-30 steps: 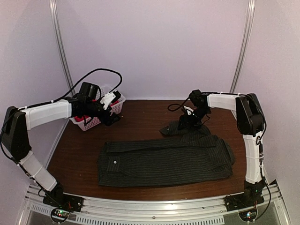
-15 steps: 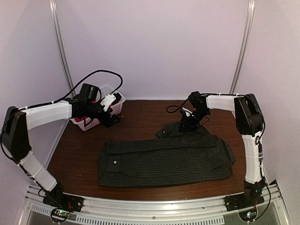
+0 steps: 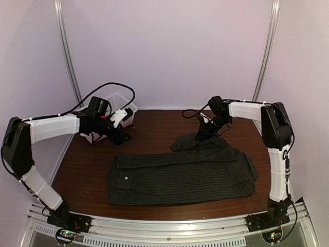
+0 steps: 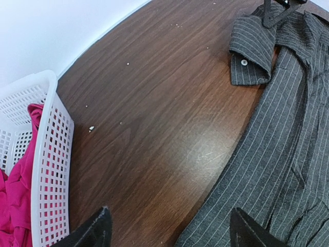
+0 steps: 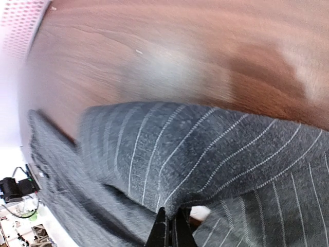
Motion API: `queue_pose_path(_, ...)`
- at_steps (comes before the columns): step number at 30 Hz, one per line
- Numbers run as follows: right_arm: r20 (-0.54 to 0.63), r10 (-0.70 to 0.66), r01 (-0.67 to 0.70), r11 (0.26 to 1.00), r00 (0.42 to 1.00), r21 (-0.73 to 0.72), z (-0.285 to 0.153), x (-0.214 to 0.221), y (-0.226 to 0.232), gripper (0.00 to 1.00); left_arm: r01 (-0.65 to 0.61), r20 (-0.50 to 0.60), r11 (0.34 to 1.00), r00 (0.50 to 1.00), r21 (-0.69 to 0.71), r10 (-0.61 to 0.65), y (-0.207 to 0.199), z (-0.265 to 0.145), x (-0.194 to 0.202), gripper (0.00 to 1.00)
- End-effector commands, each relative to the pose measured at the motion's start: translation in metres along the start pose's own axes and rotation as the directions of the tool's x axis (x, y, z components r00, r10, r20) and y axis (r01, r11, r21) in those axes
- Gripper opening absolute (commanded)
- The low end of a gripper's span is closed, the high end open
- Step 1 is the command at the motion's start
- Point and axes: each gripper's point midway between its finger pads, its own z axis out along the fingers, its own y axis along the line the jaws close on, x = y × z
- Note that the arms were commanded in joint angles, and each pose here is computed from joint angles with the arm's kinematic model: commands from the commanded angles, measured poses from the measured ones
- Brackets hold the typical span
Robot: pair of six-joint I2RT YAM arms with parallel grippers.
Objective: Fold and stack the mixed laundry pile
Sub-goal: Pick up the rectangle-folded T-shirt from the center of the board, then fold the rectangle-folded T-shirt at the center of the board.
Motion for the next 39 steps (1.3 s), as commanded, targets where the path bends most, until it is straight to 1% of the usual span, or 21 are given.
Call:
queue_pose_path(1, 0.163, 0.003, 0.023, 0.988, 0.987, -0.154, -0.063, -0.028, 0.050, 0.00, -0.015, 0.072, 1.000, 0.997, -0.024, 0.017, 0.004, -0.009, -0.020, 0.80)
queue_pose_path(3, 0.181, 0.050, -0.008, 0.974, 0.982, -0.226, -0.075, -0.028, 0.060, 0.00, -0.015, 0.093, 1.000, 0.996, -0.023, 0.017, 0.003, -0.010, -0.026, 0.81)
queue_pose_path(5, 0.172, 0.101, -0.047, 0.955, 0.980, -0.292, -0.080, -0.023, 0.067, 0.00, -0.021, 0.125, 1.000, 0.992, -0.014, 0.023, -0.001, -0.011, -0.036, 0.81)
queue_pose_path(7, 0.144, 0.143, -0.087, 0.935, 0.979, -0.343, -0.079, -0.013, 0.071, 0.00, -0.043, 0.171, 0.999, 0.984, 0.018, 0.040, -0.016, -0.009, -0.051, 0.82)
queue_pose_path(9, 0.141, 0.177, -0.111, 0.916, 0.974, -0.386, -0.080, -0.008, 0.075, 0.00, -0.074, 0.216, 0.996, 0.974, 0.045, 0.063, -0.033, -0.002, -0.066, 0.83)
queue_pose_path(13, 0.150, 0.214, -0.128, 0.887, 0.965, -0.443, -0.086, -0.006, 0.083, 0.00, -0.129, 0.314, 0.984, 0.945, 0.119, 0.086, -0.067, 0.021, -0.101, 0.84)
queue_pose_path(18, 0.161, 0.214, -0.104, 0.853, 0.964, -0.511, -0.104, -0.003, 0.100, 0.00, -0.148, 0.413, 0.968, 0.909, 0.203, 0.053, -0.104, 0.054, -0.135, 0.86)
queue_pose_path(20, 0.160, 0.209, -0.093, 0.837, 0.965, -0.539, -0.110, 0.000, 0.106, 0.00, -0.151, 0.432, 0.960, 0.901, 0.234, 0.036, -0.117, 0.065, -0.140, 0.90)
queue_pose_path(21, 0.160, 0.207, -0.087, 0.830, 0.965, -0.550, -0.113, 0.001, 0.109, 0.00, -0.163, 0.440, 0.954, 0.897, 0.252, 0.037, -0.126, 0.070, -0.143, 0.95)
queue_pose_path(22, 0.158, 0.206, -0.084, 0.824, 0.966, -0.560, -0.115, 0.003, 0.111, 0.00, -0.178, 0.446, 0.949, 0.894, 0.260, 0.046, -0.133, 0.075, -0.145, 0.98)
queue_pose_path(26, 0.151, 0.203, -0.078, 0.808, 0.967, -0.584, -0.123, 0.012, 0.117, 0.00, -0.229, 0.468, 0.938, 0.880, 0.262, 0.084, -0.155, 0.091, -0.150, 0.98)
queue_pose_path(29, 0.148, 0.197, -0.073, 0.801, 0.969, -0.594, -0.130, 0.020, 0.122, 0.00, -0.216, 0.493, 0.942, 0.867, 0.255, 0.065, -0.155, 0.100, -0.157, 0.98)
queue_pose_path(31, 0.147, 0.194, -0.069, 0.798, 0.970, -0.599, -0.136, 0.025, 0.125, 0.00, -0.217, 0.515, 0.936, 0.856, 0.278, 0.045, -0.159, 0.105, -0.162, 0.98)
queue_pose_path(35, 0.143, 0.190, -0.065, 0.792, 0.971, -0.607, -0.144, 0.035, 0.130, 0.00, -0.243, 0.539, 0.911, 0.842, 0.334, 0.027, -0.181, 0.115, -0.169, 0.97)
queue_pose_path(36, 0.144, 0.189, -0.065, 0.793, 0.971, -0.606, -0.145, 0.036, 0.130, 0.00, -0.249, 0.542, 0.902, 0.840, 0.353, 0.020, -0.187, 0.118, -0.169, 0.96)
queue_pose_path(39, 0.150, 0.187, -0.060, 0.795, 0.971, -0.603, -0.148, 0.041, 0.129, 0.00, -0.264, 0.540, 0.871, 0.841, 0.413, -0.001, -0.205, 0.118, -0.170, 0.87)
